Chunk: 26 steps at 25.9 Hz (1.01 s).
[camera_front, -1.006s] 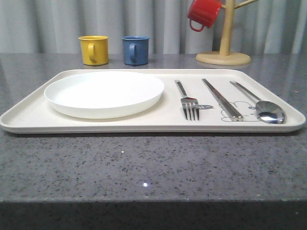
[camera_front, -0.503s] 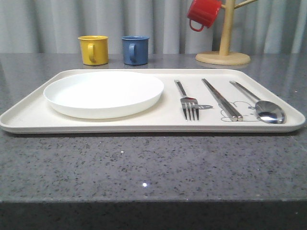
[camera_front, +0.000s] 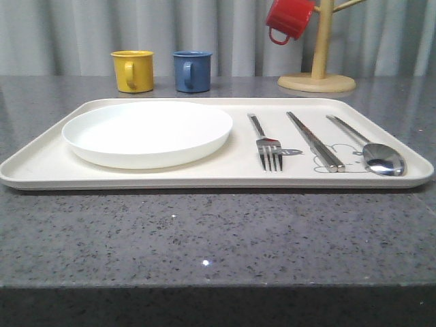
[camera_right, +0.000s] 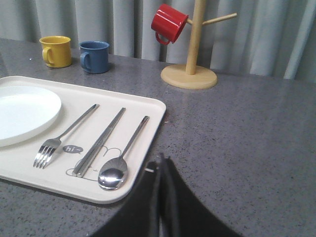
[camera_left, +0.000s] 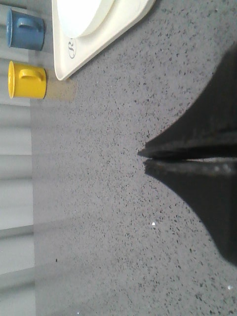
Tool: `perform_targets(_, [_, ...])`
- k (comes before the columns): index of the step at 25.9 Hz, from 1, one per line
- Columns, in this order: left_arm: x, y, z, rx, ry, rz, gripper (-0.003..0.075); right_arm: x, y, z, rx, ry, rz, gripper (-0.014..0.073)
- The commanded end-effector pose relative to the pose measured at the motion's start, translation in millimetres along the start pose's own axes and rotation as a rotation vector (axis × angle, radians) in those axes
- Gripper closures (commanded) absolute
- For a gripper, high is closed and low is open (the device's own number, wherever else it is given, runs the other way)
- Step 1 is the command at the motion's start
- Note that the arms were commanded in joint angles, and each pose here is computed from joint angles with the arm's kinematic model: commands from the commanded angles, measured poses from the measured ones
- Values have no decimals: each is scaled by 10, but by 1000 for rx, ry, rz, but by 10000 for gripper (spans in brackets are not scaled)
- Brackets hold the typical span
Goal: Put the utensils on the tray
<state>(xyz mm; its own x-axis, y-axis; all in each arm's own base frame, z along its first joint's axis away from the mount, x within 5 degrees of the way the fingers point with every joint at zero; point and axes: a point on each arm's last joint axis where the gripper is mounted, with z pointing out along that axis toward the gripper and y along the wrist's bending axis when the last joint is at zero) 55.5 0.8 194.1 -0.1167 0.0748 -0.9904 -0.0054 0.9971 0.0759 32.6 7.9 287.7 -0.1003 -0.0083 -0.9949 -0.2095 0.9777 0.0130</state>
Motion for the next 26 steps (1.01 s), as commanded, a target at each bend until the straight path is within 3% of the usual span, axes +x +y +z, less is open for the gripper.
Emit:
perform_targets(1, [-84,6,-20,-8,-109,-15,739,-151,-6,-16,10,-98,-20,664])
perform_targets(7, [-84,6,-20,-8,-109,-15,739,-102,-20,31,31,-136,-44,664])
perform_targets(11, [-84,6,-20,-8,-109,-15,739,159,-66,186,111,-193,-15,664])
perform_targets(20, [-84,6,-20,-8,-109,-15,739,858,-108,292,165,-88,19,664])
perform_targets(26, [-84,6,-20,-8,-109,-15,739,900,-120,294,187,-43,31,664])
